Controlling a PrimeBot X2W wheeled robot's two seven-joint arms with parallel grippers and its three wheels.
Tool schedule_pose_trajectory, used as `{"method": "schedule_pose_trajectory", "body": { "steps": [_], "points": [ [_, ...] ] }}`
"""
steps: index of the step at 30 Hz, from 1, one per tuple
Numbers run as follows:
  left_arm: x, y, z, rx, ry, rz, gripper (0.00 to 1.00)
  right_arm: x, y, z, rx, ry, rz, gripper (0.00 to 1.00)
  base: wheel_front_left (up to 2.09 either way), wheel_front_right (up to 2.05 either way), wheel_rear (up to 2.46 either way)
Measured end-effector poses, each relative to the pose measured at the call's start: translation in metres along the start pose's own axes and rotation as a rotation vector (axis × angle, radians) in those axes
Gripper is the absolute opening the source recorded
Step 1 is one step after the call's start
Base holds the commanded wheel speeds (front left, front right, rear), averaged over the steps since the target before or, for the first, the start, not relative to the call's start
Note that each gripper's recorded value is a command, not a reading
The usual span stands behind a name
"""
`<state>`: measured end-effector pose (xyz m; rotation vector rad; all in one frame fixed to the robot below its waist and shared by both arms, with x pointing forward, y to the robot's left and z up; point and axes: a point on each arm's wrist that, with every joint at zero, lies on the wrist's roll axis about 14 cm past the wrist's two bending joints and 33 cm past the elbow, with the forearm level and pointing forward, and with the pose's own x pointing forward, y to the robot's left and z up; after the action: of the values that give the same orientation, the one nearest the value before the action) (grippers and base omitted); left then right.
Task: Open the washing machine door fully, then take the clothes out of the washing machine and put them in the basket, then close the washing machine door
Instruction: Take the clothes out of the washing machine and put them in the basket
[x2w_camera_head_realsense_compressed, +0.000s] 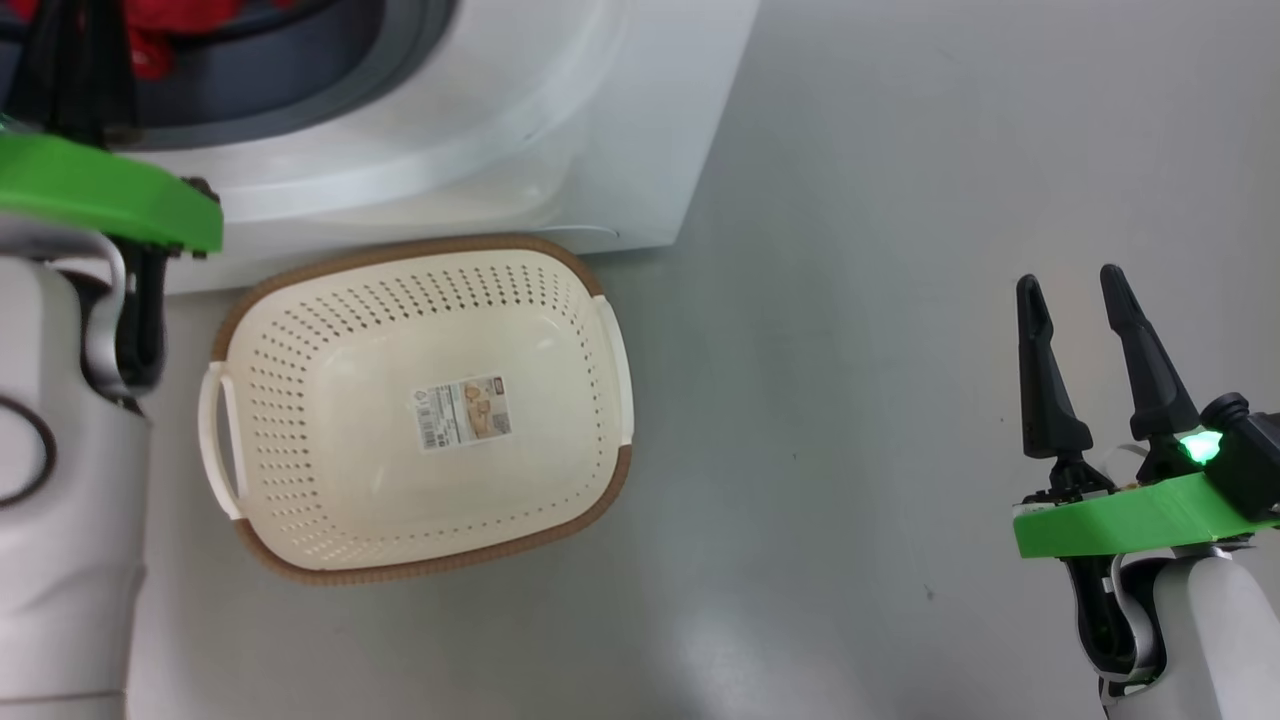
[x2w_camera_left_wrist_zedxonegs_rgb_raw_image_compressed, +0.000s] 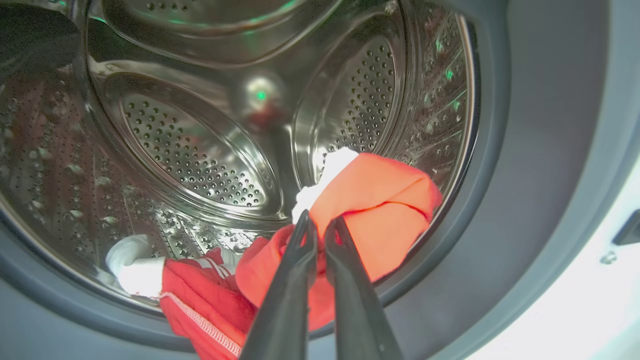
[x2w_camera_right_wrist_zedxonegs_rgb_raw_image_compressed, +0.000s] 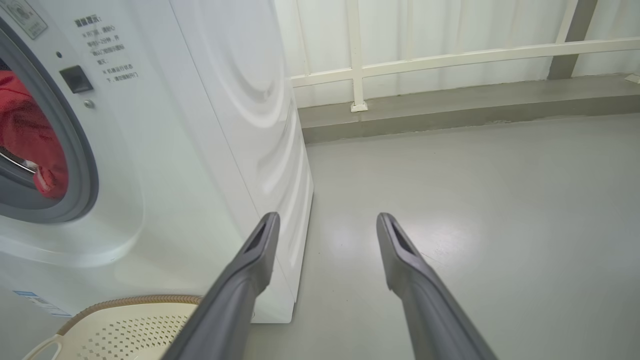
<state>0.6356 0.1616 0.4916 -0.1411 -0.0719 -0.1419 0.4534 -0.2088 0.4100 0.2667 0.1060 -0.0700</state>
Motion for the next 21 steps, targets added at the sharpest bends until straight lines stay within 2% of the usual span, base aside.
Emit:
{"method": "schedule_pose_trajectory", "body": {
  "steps": [12, 21],
  "points": [
    [-0.045, 0.008, 0.072, -0.005, -0.219, 0.049, 0.00, -0.009, 0.012, 0.012, 0.000, -0.023, 0.031, 1.00, 0.00, 0.00, 0.00],
    [-0.071, -0.002, 0.114, -0.006, -0.356, 0.041, 0.00, -0.010, 0.017, 0.018, 0.003, -0.038, 0.042, 1.00, 0.00, 0.00, 0.00]
  ]
}}
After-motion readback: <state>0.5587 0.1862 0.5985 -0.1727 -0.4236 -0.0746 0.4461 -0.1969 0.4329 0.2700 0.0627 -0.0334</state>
